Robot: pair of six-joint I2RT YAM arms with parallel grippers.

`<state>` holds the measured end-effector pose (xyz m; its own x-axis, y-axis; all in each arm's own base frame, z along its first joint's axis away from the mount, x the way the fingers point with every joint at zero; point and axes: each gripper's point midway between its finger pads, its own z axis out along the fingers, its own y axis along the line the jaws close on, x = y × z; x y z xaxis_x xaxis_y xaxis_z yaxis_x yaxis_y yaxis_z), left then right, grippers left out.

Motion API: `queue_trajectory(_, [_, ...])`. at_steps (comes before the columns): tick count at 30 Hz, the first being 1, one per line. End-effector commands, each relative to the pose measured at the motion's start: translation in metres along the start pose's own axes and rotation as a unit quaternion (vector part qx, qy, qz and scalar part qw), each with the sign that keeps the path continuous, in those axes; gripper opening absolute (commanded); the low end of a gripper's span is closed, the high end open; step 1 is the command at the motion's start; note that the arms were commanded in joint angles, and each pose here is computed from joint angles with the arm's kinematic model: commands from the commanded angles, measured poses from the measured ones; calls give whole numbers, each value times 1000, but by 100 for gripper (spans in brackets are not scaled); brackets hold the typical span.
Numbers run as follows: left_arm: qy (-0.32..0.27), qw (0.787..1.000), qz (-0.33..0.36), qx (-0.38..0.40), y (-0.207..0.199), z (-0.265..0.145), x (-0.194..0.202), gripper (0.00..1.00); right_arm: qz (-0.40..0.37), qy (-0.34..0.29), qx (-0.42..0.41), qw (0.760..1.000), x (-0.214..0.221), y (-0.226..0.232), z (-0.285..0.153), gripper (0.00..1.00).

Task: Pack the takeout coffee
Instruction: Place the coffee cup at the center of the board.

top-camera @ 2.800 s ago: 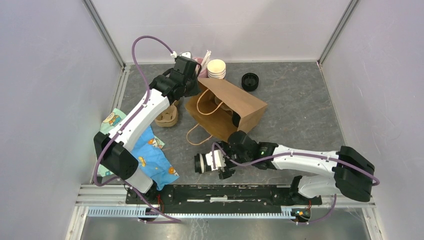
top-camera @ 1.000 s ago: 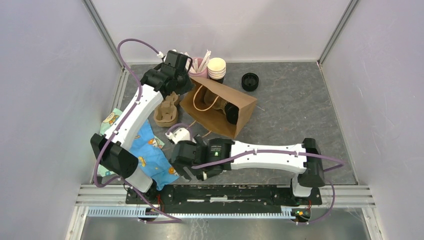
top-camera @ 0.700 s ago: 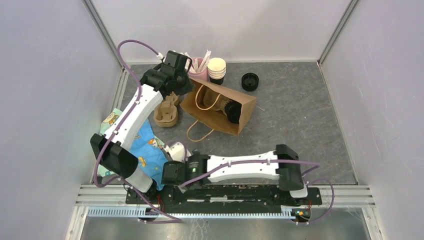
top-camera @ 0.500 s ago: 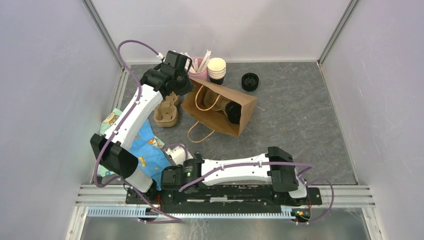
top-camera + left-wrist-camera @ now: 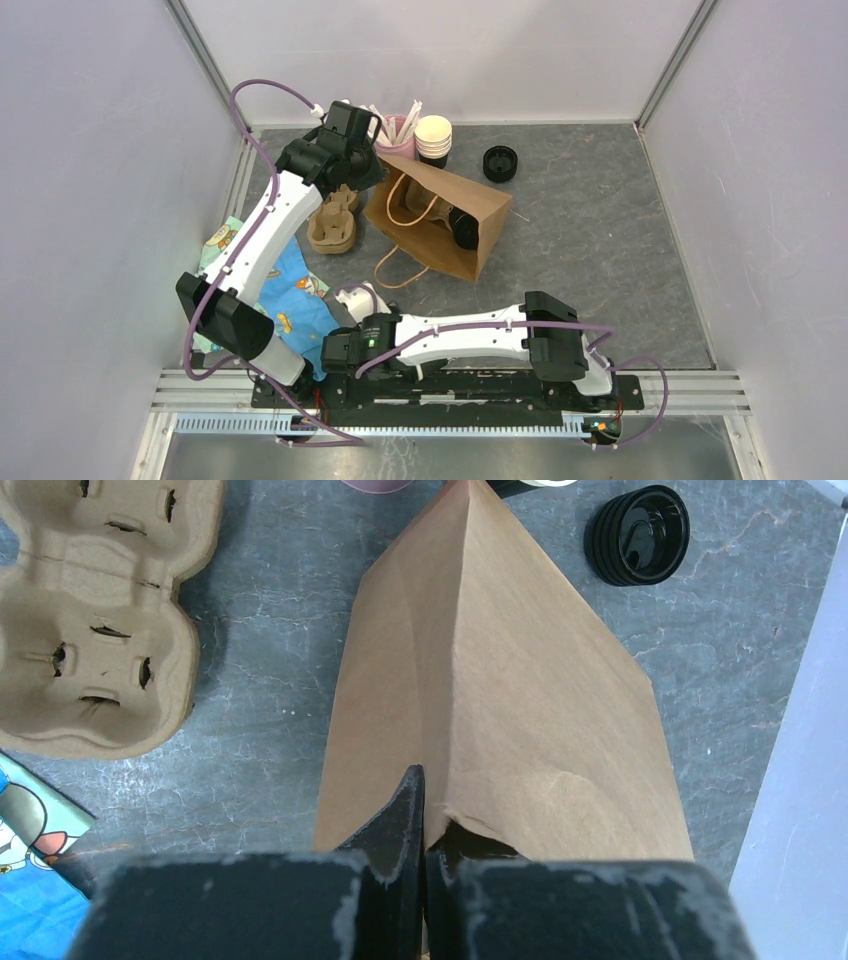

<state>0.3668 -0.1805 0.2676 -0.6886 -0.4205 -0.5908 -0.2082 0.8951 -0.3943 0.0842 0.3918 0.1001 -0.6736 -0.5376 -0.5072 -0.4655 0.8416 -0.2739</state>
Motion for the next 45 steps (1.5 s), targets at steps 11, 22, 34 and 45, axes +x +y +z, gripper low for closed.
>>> queue_trajectory(11, [-20,999,19,41,-12,-16,-12,2,-23,17,-3,1000,21,-16,-1,58])
queue_trajectory(22, [-21,999,26,35,-7,-12,-10,2,10,-37,-14,999,-15,-24,-24,20])
queue_trajectory(34, [-31,998,26,48,-12,-26,-19,2,169,-174,-169,955,-75,-46,-36,15])
queue_trajectory(45, [-27,998,26,57,-16,-30,-20,2,361,-265,-367,815,-83,-76,-48,13])
